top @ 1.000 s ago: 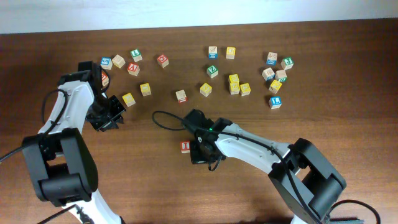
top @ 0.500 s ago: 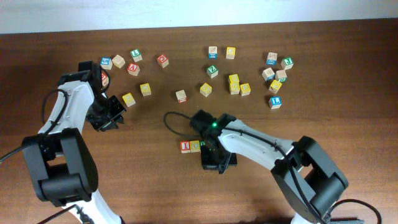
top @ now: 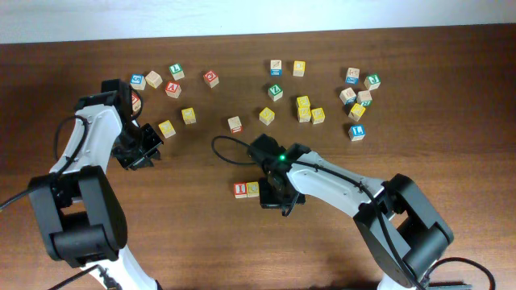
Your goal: Spell out ICRA
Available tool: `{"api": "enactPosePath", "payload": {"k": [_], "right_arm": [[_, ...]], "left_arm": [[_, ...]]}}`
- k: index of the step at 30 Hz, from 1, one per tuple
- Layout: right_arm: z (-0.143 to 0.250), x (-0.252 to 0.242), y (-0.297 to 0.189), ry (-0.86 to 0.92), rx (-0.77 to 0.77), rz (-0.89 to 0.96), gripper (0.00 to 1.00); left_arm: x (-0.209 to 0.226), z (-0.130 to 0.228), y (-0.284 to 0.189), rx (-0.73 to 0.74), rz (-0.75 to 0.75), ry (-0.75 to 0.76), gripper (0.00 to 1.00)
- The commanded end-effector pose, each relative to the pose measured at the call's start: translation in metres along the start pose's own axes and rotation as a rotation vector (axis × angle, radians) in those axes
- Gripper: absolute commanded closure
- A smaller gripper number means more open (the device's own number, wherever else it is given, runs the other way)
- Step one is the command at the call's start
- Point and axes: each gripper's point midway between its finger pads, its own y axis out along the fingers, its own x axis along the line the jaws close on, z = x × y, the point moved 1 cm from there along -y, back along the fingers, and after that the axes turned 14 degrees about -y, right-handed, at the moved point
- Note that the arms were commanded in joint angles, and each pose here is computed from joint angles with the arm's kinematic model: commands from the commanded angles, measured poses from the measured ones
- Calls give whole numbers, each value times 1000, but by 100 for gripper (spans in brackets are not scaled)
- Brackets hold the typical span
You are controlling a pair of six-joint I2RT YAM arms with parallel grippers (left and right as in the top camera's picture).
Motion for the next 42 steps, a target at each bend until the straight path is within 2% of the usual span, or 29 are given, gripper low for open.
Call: {"api": "enactPosePath", "payload": {"k": [1, 20, 42], "right_arm": [[-8, 1, -6, -9, -34, 5, 96], [-7, 21, -7, -19, -17, -108, 96], [-15, 31, -8, -14, -58, -137, 96]], "left_arm": [[0, -2, 1, -5, -10, 10, 87], [0, -2, 1, -6, -10, 10, 86], [0, -3, 1, -8, -7, 10, 86]]}}
